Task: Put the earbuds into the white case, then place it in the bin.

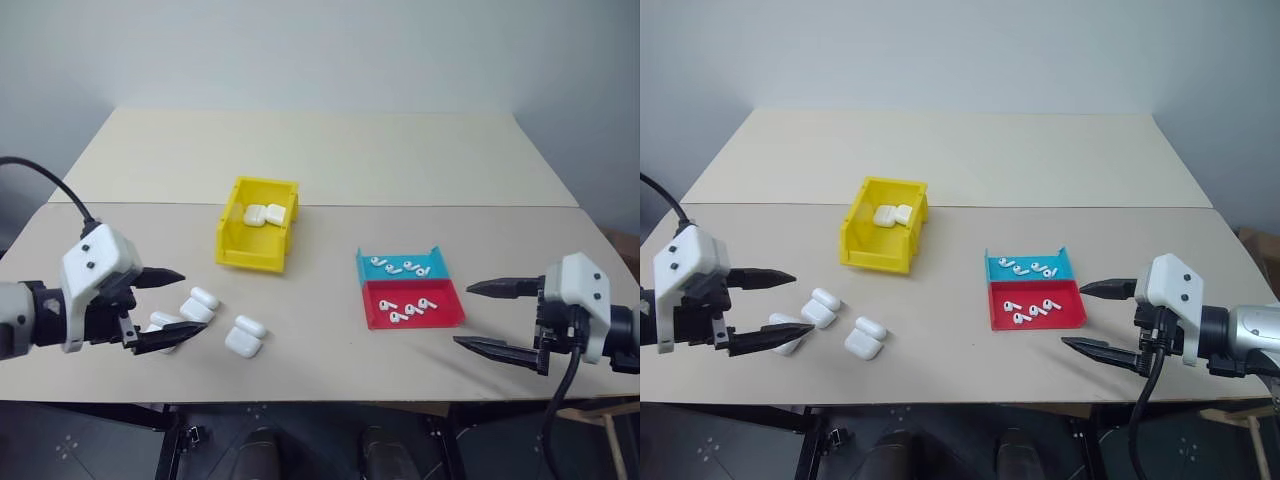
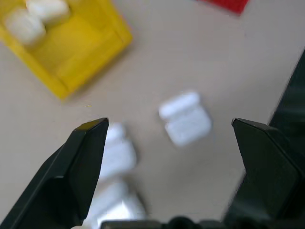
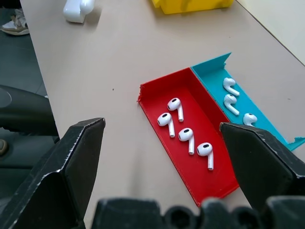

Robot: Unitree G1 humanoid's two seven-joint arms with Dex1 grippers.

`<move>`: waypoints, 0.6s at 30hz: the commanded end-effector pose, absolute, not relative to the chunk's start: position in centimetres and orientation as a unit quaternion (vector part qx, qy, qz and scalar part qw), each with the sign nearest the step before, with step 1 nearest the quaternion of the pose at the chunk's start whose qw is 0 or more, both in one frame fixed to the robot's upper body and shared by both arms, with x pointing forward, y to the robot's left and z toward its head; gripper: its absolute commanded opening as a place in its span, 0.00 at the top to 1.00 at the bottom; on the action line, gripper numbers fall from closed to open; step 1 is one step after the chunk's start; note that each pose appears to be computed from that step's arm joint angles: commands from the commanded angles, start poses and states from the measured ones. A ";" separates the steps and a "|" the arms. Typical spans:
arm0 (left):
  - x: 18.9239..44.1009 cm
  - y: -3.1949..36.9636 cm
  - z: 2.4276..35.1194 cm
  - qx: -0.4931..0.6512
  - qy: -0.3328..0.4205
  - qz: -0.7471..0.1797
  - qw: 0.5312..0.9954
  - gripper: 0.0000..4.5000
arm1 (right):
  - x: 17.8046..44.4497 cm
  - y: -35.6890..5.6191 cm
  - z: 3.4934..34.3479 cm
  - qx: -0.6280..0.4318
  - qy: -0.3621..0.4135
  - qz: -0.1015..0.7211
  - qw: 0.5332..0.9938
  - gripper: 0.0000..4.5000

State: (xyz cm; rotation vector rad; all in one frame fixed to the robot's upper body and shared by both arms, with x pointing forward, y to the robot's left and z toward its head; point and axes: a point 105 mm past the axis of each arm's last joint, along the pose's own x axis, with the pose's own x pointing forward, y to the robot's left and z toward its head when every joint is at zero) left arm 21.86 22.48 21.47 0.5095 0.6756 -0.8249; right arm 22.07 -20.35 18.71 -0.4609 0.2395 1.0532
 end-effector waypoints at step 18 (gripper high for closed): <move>23.3 25.8 19.0 0.206 0.547 -0.193 0.789 0.00 | 22.0 -19.1 19.9 -0.201 0.097 0.481 0.848 0.01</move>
